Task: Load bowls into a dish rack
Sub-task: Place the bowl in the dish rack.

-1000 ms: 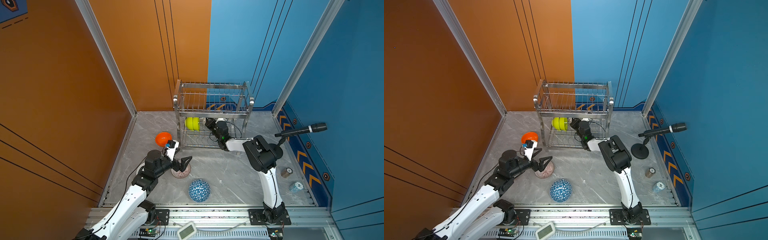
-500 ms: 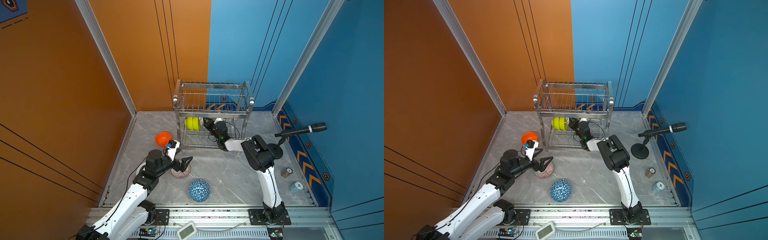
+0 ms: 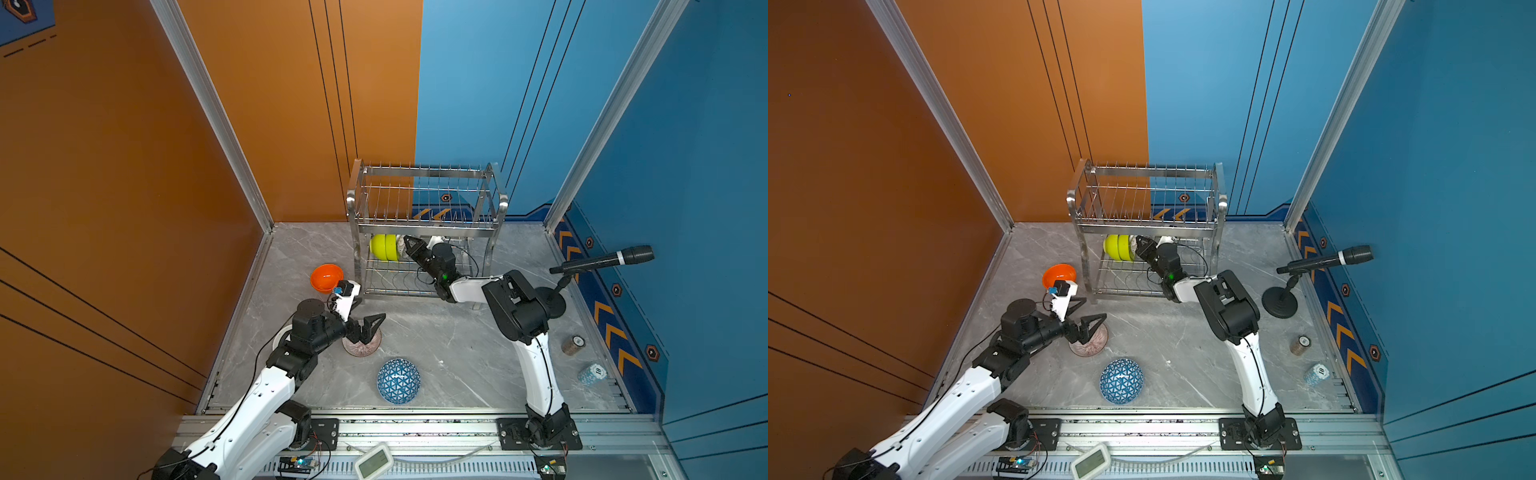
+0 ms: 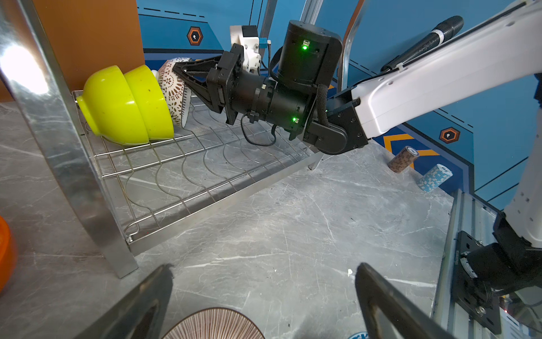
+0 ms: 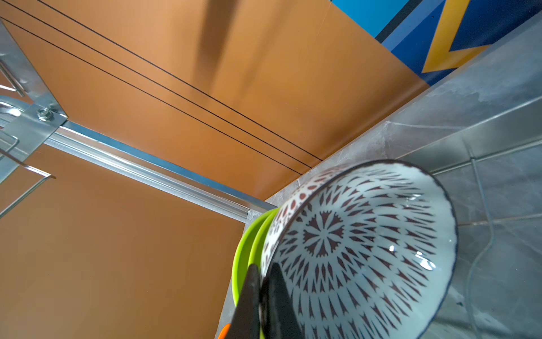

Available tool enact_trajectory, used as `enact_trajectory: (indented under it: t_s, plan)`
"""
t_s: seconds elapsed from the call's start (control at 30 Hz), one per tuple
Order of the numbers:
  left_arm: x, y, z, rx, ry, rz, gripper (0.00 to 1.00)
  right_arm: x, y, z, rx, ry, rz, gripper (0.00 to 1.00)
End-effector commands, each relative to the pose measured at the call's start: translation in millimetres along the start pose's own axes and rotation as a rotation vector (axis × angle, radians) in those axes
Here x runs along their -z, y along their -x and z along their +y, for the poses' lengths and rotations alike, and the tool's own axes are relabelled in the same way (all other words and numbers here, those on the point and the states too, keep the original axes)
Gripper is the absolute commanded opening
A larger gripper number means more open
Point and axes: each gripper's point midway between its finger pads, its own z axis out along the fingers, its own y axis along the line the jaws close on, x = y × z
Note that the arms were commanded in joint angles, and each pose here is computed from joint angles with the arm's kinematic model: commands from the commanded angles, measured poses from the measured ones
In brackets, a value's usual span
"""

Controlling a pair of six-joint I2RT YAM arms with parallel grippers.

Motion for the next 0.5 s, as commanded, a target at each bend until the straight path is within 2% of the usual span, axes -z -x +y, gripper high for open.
enact_trajectory:
  t_s: [0.0,0.47]
  plan:
    - [0,2,-6,-0.021,-0.031,-0.009,0.98,-5,0,21,-0.022,0.098,0.024,0.00]
    - [-1,2,-6,-0.020,-0.035,-0.007,0.98,-11,-14,13,-0.030,0.129,0.094,0.00]
